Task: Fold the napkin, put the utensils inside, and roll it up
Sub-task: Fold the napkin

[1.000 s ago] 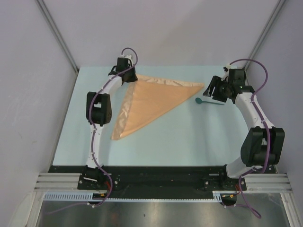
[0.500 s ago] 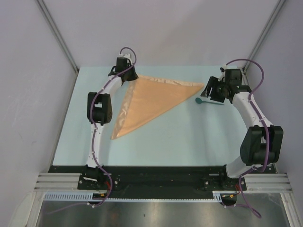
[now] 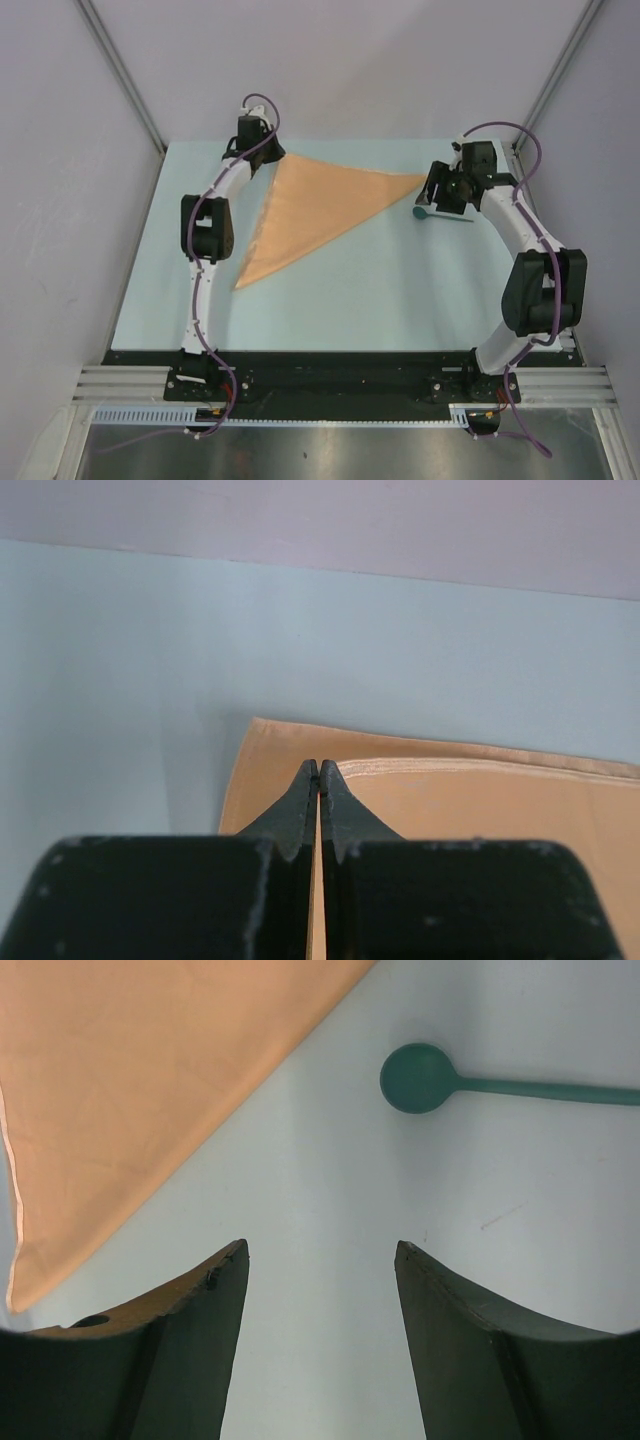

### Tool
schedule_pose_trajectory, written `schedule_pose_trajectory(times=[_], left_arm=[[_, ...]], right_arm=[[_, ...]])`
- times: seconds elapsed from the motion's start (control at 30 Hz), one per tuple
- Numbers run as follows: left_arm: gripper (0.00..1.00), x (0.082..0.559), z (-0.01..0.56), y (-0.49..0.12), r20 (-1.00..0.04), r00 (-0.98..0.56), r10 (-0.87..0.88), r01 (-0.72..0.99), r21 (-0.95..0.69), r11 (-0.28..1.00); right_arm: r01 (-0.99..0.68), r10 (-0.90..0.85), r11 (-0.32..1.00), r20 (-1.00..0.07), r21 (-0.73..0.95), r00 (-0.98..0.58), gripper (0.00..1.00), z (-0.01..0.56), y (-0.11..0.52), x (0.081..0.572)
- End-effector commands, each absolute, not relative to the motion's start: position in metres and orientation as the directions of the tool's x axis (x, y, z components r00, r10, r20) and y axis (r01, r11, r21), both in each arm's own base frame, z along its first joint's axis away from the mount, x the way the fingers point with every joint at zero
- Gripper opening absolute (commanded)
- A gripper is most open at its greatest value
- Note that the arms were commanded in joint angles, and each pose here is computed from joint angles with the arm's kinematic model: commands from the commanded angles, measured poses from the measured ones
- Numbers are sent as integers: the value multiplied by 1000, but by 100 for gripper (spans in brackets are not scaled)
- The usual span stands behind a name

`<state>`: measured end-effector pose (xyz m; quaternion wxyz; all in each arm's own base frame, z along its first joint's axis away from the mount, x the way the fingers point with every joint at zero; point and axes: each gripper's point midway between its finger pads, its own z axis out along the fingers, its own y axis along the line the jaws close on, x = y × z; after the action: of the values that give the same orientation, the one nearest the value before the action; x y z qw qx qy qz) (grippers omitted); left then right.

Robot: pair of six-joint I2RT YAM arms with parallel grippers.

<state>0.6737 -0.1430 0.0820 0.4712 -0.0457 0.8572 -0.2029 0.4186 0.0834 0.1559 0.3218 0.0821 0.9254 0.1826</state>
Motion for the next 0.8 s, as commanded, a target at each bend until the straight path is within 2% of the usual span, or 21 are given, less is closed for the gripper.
schedule_pose_trajectory(times=[0.0, 0.77], left_arm=[[0, 694, 110, -137, -834, -462, -303, 130, -401, 907], [0, 706, 114, -132, -842, -432, -322, 137, -414, 900]], right_arm=[[6, 257, 922, -602, 386, -756, 66, 172, 93, 433], [-11, 219, 929, -572, 371, -791, 66, 152, 108, 442]])
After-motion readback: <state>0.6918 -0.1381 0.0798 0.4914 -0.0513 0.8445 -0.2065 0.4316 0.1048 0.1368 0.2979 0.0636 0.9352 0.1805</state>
